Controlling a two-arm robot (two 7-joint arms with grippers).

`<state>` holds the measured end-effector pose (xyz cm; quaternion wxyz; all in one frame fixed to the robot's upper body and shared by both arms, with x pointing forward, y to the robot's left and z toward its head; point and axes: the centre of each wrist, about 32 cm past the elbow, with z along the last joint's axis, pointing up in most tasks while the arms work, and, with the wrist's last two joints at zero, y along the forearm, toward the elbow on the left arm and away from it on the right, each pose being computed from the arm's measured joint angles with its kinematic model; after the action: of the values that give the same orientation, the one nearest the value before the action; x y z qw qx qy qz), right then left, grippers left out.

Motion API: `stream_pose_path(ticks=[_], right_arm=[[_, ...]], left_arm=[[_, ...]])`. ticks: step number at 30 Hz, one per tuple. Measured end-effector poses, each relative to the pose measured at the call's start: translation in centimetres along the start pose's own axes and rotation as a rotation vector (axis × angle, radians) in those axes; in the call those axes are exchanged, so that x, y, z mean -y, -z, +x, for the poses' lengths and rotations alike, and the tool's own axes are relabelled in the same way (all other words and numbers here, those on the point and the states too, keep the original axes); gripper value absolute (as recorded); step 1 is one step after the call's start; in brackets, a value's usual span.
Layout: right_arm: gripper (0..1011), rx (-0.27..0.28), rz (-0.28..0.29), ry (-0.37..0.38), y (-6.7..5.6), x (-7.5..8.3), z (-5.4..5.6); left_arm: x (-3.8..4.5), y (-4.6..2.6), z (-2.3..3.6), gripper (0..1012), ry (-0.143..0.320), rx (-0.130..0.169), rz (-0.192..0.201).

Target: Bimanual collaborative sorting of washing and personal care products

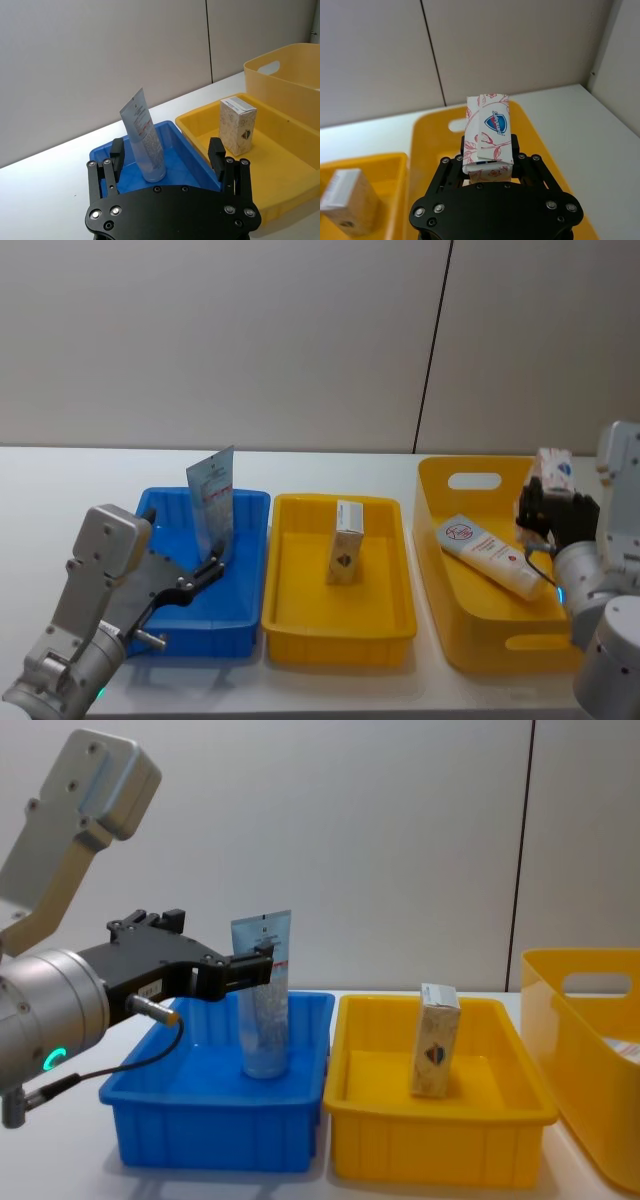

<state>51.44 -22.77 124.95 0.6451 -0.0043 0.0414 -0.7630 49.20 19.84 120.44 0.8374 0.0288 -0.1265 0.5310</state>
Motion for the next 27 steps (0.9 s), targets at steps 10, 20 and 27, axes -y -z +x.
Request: stream_pose_path(ticks=[10,20,27], right_arm=[[377,0.094,-0.127,0.05,1.6,-0.7,0.8],[482,0.162,-0.213,0.08,3.0,-1.3,1.3],[724,0.186,-0.242,0.09,3.5,-1.5,1.5]], left_arm=[[0.0,0.0,0.0,1002,0.0,0.0,0.0],[0.0,0.0,0.0,1001,0.0,0.0,0.0],[0.0,0.0,0.0,1001,0.0,0.0,0.0]])
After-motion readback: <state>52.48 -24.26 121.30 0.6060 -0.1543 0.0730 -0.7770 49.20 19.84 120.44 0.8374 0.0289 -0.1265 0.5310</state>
